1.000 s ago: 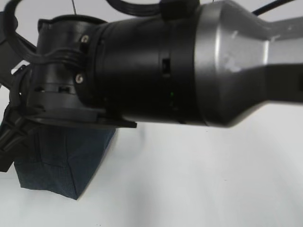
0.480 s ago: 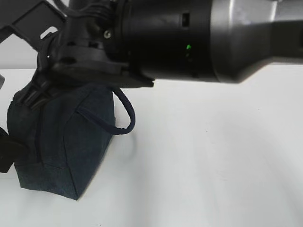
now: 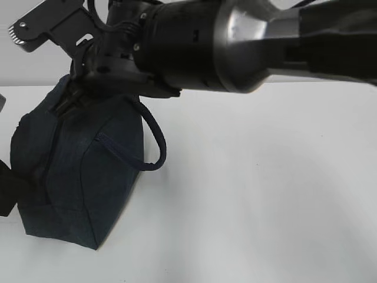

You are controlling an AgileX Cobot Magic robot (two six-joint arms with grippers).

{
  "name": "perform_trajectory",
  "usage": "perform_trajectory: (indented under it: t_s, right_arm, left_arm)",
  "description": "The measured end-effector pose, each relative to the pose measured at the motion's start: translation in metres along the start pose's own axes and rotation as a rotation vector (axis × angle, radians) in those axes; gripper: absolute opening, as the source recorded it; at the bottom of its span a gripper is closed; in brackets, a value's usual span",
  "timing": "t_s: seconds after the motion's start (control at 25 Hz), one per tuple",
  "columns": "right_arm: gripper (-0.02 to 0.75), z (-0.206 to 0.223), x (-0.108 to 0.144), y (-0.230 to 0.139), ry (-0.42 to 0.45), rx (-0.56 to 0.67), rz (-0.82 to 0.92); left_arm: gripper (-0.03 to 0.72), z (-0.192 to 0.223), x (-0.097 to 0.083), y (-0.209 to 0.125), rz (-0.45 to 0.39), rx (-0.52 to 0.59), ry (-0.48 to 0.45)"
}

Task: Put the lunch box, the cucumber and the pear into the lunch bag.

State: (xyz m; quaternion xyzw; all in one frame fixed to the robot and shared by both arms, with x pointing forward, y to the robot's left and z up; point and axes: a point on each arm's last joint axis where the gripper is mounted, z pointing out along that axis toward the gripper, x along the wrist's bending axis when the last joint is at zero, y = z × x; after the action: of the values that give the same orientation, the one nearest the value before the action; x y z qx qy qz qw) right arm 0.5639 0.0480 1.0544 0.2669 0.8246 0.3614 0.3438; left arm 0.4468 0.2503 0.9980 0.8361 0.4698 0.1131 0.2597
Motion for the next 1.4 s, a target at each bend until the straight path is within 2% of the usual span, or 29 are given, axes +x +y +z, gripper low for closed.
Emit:
perform_trajectory:
  t_s: [0.32,0.72,0.92,1.2,1.4]
  right_arm:
    - [0.000,0.031,-0.038,0.001,-0.069,-0.019,0.073]
    - [0.000,0.079,-0.069,-0.027,-0.070,0.002,0.245]
    - [0.000,0.081,-0.072,-0.028,-0.063,-0.007,0.269]
    - [0.000,0.085,-0.099,-0.042,-0.020,0.018,0.566]
    - [0.000,0.094,-0.112,-0.057,0.032,0.049,0.638]
  left_arm:
    - [0.015,0.000,0.000,0.000,0.000,0.003,-0.003]
    - [0.014,0.000,0.000,0.000,-0.001,0.000,-0.002]
    - [0.014,0.000,0.000,0.000,-0.002,-0.001,-0.001]
    - [0.014,0.000,0.001,0.002,-0.008,-0.020,0.009]
    - [0.012,-0.001,0.002,0.005,-0.016,-0.037,0.014]
